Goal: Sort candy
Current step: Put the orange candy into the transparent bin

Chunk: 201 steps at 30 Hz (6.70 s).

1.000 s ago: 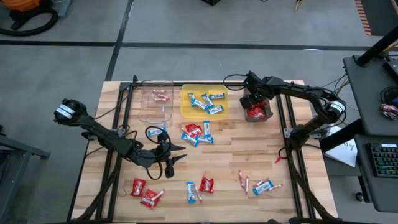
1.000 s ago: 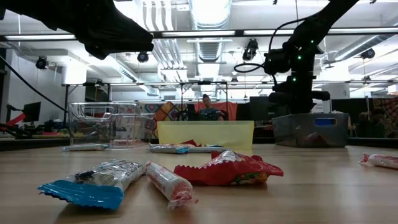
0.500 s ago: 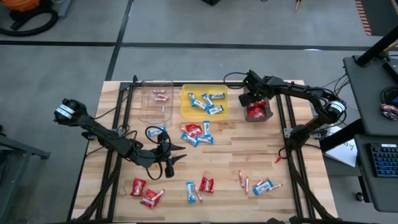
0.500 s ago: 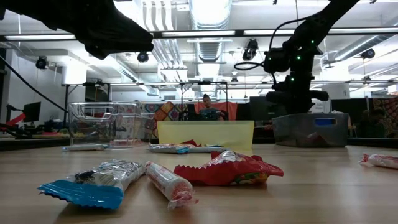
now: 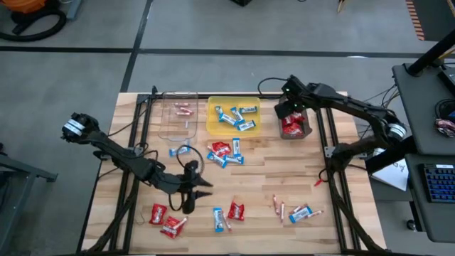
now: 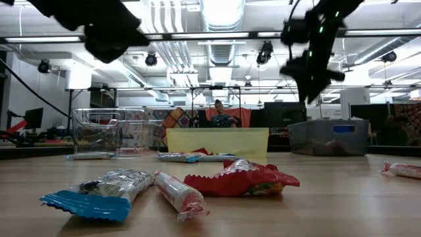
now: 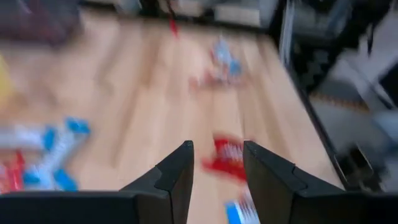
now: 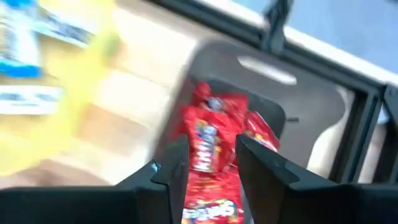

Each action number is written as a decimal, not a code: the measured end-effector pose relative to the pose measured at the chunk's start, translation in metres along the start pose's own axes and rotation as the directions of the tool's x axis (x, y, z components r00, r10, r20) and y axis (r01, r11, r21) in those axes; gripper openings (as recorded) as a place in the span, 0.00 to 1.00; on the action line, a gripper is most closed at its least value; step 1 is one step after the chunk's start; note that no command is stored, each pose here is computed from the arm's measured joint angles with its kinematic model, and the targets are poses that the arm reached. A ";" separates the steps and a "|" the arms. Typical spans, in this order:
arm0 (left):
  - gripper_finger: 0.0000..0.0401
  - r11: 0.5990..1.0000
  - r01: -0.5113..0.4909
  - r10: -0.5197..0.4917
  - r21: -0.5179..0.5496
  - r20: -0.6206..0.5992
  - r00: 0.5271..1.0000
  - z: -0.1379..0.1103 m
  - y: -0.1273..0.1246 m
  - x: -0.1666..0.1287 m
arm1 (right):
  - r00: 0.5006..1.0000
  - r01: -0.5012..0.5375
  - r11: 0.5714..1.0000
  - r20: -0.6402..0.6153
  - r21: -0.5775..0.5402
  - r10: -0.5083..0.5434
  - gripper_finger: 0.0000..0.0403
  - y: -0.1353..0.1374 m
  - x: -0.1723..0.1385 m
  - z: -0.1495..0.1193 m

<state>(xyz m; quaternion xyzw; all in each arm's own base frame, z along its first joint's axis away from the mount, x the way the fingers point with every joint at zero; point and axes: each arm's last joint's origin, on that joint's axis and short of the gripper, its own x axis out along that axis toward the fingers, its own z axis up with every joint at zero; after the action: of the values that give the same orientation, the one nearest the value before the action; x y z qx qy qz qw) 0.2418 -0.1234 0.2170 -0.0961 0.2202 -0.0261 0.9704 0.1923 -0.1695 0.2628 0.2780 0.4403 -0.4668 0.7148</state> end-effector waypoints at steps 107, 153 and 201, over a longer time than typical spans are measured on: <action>0.05 0.896 -0.145 0.402 0.420 -0.626 0.668 0.057 0.098 -0.057 | 0.838 -0.495 0.770 0.011 -0.403 0.545 0.29 0.118 -0.124 -0.141; 0.09 0.911 -0.132 0.406 0.391 -0.792 0.456 0.010 0.343 -0.035 | 0.893 -0.442 0.761 -0.151 -0.475 0.424 0.29 0.166 -0.084 -0.179; 0.19 0.987 -0.154 0.150 0.057 0.057 0.987 0.100 0.108 -0.095 | 0.803 -0.249 0.948 -0.590 -0.199 0.087 0.29 0.205 -0.045 -0.249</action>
<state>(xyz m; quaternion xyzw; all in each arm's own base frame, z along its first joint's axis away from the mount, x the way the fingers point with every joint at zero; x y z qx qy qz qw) 0.2003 0.0084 0.3238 -0.0499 0.2005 0.0438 0.9774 0.2796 0.1345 0.1859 0.3450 0.6670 -0.2319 0.6183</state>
